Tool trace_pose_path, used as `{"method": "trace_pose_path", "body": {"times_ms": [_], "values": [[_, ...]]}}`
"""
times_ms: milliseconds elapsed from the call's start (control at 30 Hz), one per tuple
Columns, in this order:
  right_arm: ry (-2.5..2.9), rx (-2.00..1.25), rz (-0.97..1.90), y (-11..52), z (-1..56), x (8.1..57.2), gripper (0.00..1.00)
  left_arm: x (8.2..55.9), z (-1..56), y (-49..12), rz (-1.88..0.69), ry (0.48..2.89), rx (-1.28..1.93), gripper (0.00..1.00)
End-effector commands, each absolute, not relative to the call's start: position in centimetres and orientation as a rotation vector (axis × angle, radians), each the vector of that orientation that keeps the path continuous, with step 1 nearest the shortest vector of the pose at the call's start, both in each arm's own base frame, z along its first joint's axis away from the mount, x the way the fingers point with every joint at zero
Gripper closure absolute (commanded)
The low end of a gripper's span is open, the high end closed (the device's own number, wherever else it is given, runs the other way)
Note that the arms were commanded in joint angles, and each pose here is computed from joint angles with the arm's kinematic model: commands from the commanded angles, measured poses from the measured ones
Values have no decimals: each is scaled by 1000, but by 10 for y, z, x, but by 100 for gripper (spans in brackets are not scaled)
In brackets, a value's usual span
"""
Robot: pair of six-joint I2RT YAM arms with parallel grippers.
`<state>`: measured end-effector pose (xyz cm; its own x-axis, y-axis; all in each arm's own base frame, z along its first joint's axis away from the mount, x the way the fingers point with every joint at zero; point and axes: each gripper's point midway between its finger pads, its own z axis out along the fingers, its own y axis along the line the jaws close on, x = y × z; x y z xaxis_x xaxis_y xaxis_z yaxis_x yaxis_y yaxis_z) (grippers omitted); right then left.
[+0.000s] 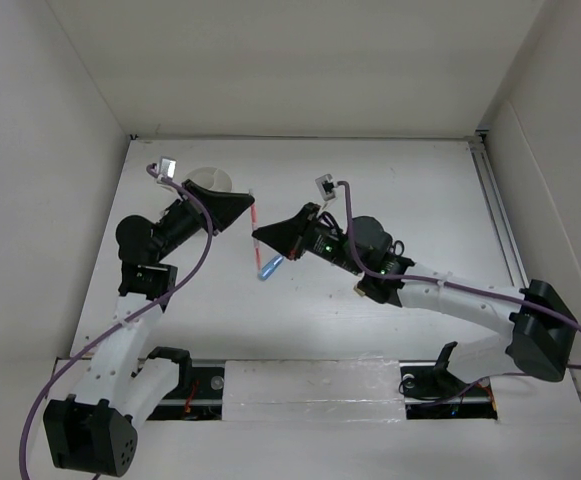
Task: Sort the stationery into containers
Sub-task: Close the pen cap on the pen.
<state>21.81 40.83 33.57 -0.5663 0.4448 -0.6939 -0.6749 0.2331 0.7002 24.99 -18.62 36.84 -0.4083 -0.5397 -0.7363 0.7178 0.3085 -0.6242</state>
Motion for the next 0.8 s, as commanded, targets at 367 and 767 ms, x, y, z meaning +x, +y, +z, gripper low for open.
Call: {"method": "trace_pose_path", "body": {"times_ms": [367,767], "values": [[1413,-198,1562,390,394,213,100,218,384,-194,-1363,1346,340,100],[1327,-215,1618,385,409,204,100,216,375,-198,-1421,1386,344,100]]}}
